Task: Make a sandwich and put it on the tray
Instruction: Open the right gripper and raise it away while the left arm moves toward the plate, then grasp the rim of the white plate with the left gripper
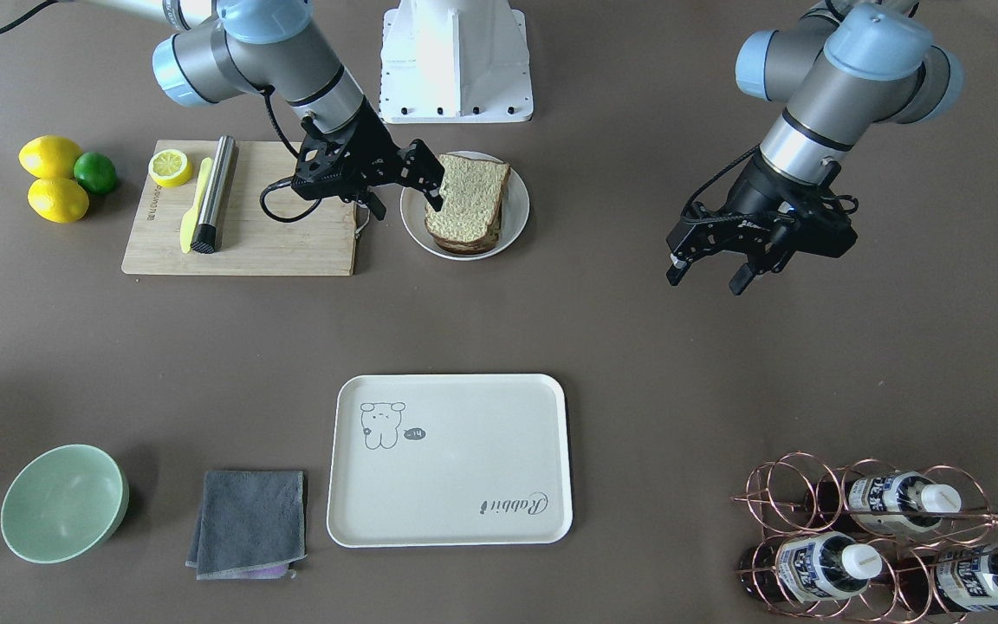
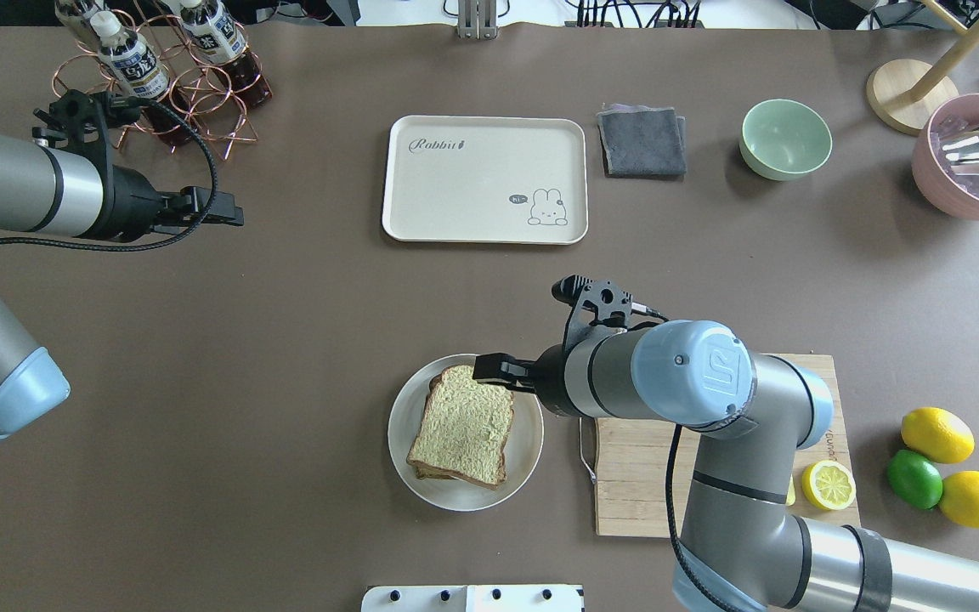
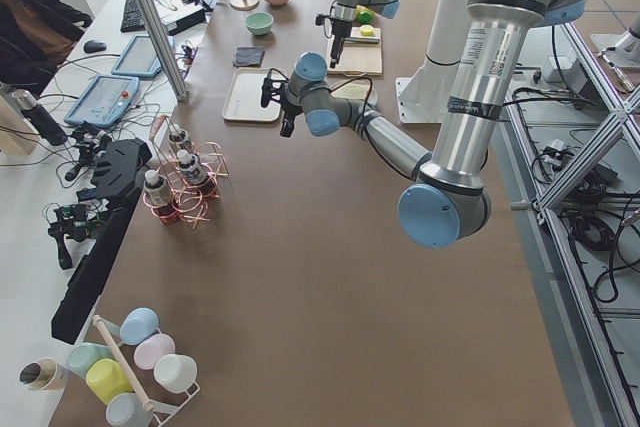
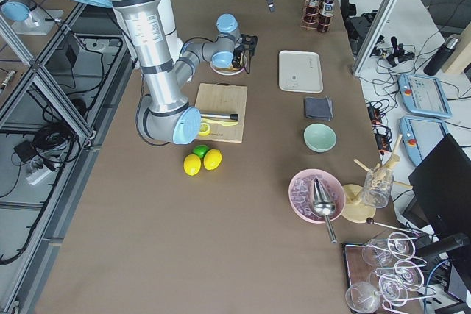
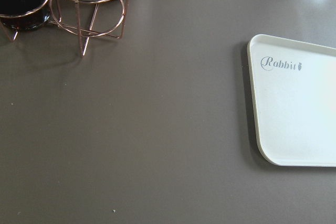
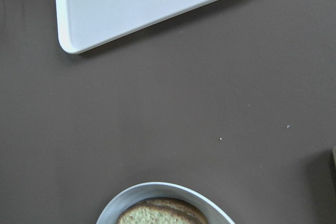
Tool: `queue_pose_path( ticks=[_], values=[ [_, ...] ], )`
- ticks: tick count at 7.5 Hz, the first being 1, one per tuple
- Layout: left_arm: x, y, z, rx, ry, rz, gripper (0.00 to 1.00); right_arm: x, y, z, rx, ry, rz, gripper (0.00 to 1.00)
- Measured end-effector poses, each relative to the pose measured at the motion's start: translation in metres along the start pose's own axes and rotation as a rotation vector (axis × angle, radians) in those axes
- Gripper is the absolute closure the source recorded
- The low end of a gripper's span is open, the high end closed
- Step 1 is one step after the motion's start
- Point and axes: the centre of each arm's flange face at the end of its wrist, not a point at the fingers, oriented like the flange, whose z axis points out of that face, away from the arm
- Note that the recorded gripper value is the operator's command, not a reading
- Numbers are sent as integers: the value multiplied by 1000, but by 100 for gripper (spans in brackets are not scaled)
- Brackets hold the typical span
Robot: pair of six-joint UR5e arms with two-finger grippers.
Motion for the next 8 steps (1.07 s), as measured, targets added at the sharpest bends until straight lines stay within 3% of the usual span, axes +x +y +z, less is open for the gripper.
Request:
queue_pose_path(
  ticks=[3, 5, 8],
  values=[
    [41, 30, 22, -27, 37, -47, 3, 35, -94, -52, -14, 18, 66, 1],
    [80, 70, 42, -21, 56, -80, 4, 83, -141, -77, 27, 65, 8, 0],
    [115, 141, 68, -32, 64, -81, 21, 125, -175, -107, 27, 88, -12, 0]
  ],
)
